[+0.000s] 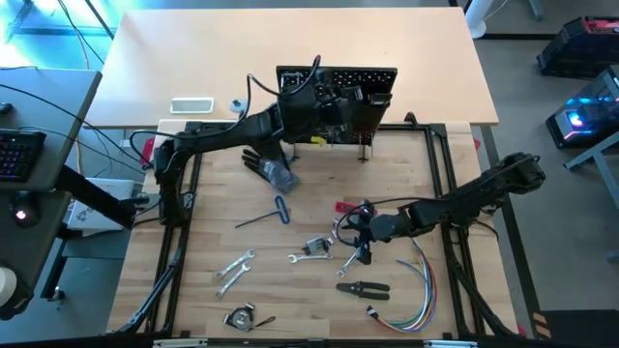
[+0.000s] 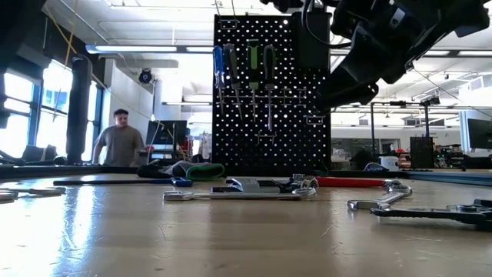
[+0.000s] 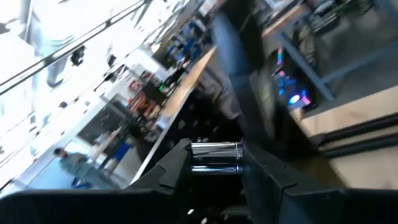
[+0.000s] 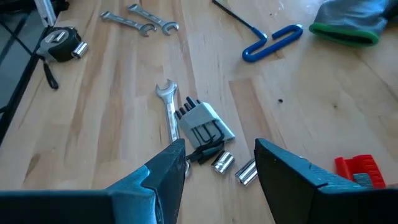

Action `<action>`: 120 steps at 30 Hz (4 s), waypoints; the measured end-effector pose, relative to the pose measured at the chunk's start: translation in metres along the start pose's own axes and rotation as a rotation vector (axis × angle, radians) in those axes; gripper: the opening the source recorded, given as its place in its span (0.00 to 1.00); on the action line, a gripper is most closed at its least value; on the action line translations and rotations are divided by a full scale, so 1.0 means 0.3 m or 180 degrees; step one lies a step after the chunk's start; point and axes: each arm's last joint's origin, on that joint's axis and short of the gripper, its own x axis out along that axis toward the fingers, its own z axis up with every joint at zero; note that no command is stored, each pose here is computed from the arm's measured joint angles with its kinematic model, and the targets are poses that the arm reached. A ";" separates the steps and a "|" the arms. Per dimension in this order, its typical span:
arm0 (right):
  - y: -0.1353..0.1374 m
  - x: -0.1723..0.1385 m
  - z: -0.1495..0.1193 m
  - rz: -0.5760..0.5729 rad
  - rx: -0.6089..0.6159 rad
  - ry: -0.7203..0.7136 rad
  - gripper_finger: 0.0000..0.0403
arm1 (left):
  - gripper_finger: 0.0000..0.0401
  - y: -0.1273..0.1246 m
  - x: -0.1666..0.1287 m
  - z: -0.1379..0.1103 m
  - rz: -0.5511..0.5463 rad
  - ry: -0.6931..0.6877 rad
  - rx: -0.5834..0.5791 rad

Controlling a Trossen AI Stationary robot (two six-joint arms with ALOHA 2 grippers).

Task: Hang tools onto peg board
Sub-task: Put the silver socket into the black bin on the pegboard, then put the hex allen key set into the black bin on the pegboard

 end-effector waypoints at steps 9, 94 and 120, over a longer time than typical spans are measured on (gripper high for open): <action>0.016 -0.006 -0.002 -0.0084 -0.0029 -0.0093 0.46 | 0.28 0.017 0.010 -0.028 -0.0173 0.0062 -0.0132; 0.010 -0.005 -0.014 -0.0143 -0.0104 0.0017 0.46 | 0.44 0.107 -0.459 0.218 -0.0682 0.0208 -0.0460; 0.054 0.193 -0.106 0.0259 -0.0685 -0.0112 0.46 | 0.43 -0.299 -0.775 0.203 -0.2138 0.1245 -0.0078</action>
